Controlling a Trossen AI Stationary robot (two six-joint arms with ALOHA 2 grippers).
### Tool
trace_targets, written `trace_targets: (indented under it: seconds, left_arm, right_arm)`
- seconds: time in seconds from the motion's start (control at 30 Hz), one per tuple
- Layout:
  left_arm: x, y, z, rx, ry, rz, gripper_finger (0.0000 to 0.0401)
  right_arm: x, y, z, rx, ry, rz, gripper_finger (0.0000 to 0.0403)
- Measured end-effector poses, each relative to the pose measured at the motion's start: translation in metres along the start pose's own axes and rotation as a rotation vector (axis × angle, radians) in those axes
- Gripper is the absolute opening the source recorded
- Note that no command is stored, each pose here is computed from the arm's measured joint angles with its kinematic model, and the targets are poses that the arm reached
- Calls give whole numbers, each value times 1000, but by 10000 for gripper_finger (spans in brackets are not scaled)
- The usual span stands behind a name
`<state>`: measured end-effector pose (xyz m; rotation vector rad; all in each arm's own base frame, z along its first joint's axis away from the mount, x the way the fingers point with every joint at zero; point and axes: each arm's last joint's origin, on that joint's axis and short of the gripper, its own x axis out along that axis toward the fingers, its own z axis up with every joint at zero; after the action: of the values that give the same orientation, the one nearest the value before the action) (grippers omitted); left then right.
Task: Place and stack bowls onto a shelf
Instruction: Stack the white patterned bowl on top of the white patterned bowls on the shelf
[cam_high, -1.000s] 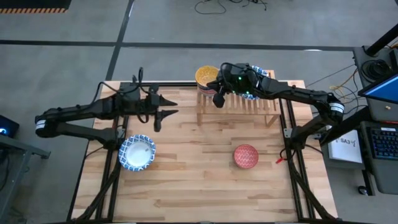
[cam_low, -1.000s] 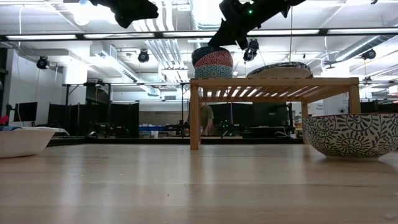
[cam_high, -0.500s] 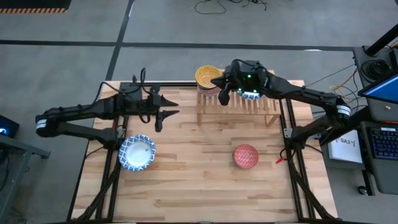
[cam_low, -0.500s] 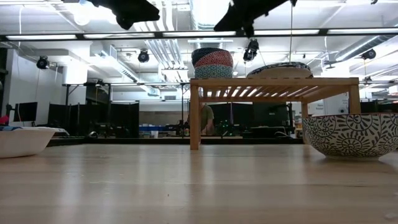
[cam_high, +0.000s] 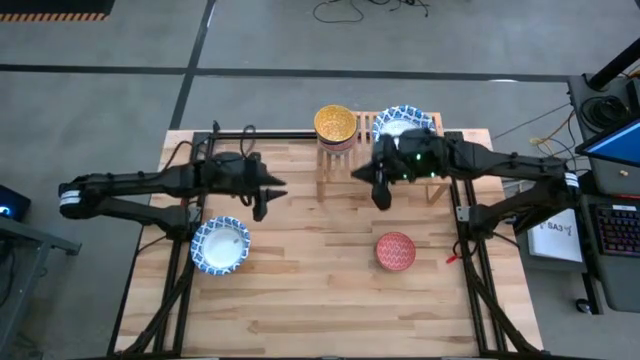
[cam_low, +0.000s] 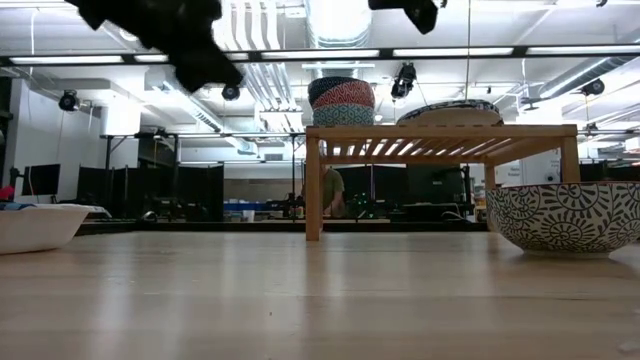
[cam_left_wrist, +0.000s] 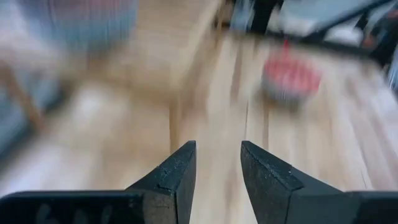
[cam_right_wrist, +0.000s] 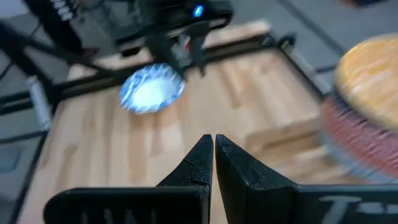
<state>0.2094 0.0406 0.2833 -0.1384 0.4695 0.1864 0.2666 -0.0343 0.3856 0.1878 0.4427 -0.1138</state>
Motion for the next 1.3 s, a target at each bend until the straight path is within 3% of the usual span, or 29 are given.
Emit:
trace_targets:
  seconds: [0.17, 0.3, 0.43, 0.6, 0.87, 1.17, 1.3]
  left_arm:
    - [-1, -7, -34, -206, 404, 41, 109]
    - [0, -23, -51, -334, 660, 101, 109]
    - [4, -48, -56, -361, 828, 145, 109]
    - [16, -79, -68, -295, 988, 183, 109]
    - [32, -100, -94, -275, 1147, 250, 109]
    - [39, -105, -95, -314, 1106, 232, 109]
    - [43, -108, -101, -332, 1116, 273, 109]
  right_arm:
    - [6, 25, -10, -19, 65, 67, 9]
    - [8, 41, -14, -58, 76, 56, 9]
    - [8, 53, -18, -109, 72, 36, 9]
    - [7, 63, -22, -136, 75, 29, 9]
    - [5, 75, -27, -159, 85, 67, 9]
    - [3, 84, -31, -181, 100, 79, 9]
    - [2, 89, -36, -191, 122, 95, 9]
